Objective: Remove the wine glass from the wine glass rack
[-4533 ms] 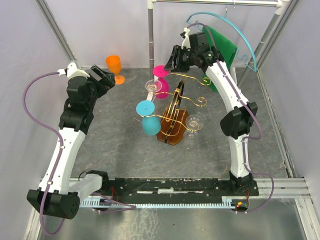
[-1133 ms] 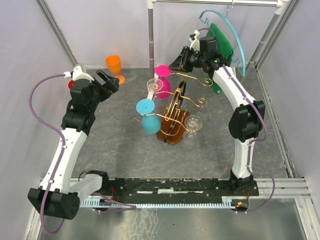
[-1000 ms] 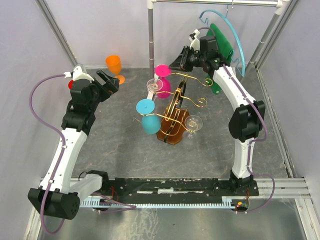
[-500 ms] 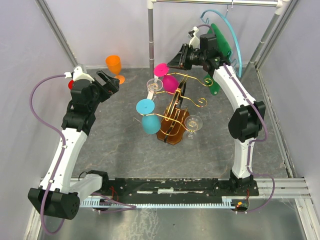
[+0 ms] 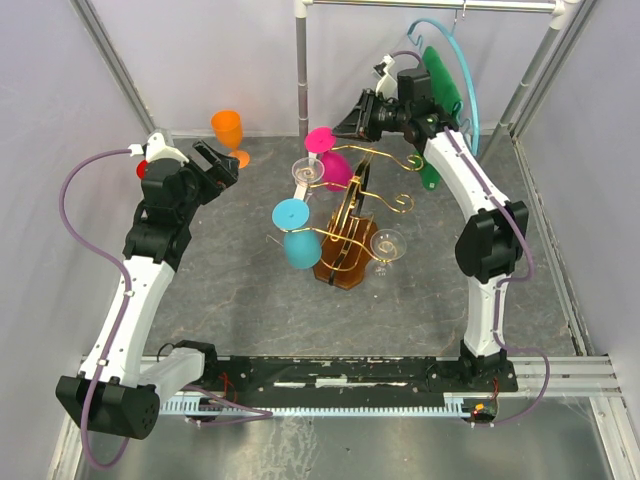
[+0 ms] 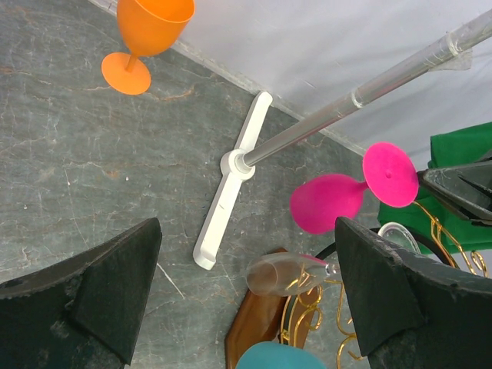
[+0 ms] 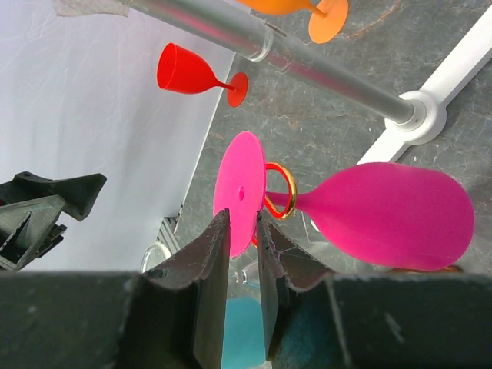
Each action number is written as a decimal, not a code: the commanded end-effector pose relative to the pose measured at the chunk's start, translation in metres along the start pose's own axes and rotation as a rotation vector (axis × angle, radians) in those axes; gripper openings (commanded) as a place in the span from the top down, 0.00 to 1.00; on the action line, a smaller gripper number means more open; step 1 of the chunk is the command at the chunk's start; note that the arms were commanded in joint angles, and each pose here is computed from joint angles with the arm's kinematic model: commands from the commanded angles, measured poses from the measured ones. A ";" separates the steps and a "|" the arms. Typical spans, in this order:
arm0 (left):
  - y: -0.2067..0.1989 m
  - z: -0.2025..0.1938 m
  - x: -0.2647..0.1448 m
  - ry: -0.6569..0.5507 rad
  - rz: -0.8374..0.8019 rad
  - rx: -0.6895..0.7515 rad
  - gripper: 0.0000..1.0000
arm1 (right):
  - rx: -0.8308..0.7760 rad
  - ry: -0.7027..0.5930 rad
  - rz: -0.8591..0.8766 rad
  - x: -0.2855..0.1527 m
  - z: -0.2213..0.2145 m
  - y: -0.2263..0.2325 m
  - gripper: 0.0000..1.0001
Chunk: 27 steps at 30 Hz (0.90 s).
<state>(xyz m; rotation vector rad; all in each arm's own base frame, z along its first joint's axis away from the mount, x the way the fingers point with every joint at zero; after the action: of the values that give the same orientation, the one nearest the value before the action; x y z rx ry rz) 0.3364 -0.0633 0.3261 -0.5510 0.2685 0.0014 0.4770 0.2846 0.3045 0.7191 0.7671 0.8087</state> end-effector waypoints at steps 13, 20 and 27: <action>-0.003 0.000 0.001 -0.006 -0.022 0.005 0.00 | -0.042 0.038 0.112 0.014 -0.003 0.029 0.71; -0.004 0.000 0.000 -0.005 -0.025 0.007 0.00 | -0.050 0.027 0.118 0.012 -0.001 0.032 0.71; -0.003 0.000 0.000 -0.005 -0.025 0.007 0.00 | -0.076 0.028 -0.026 0.008 -0.003 0.012 0.71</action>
<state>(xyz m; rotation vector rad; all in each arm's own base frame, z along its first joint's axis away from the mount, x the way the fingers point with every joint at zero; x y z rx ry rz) 0.3362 -0.0633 0.3219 -0.5498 0.2774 0.0037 0.4740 0.3005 0.2983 0.7022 0.8083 0.8442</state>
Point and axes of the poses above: each gripper's point midway between its finger pads, its own x axis out along the fingers, its own y axis along the line the jaws close on, z = x × y, the point moved 2 cm from there along -x, back along the fingers, and after that the axes turned 3 degrees about x, right-handed, at the moved point
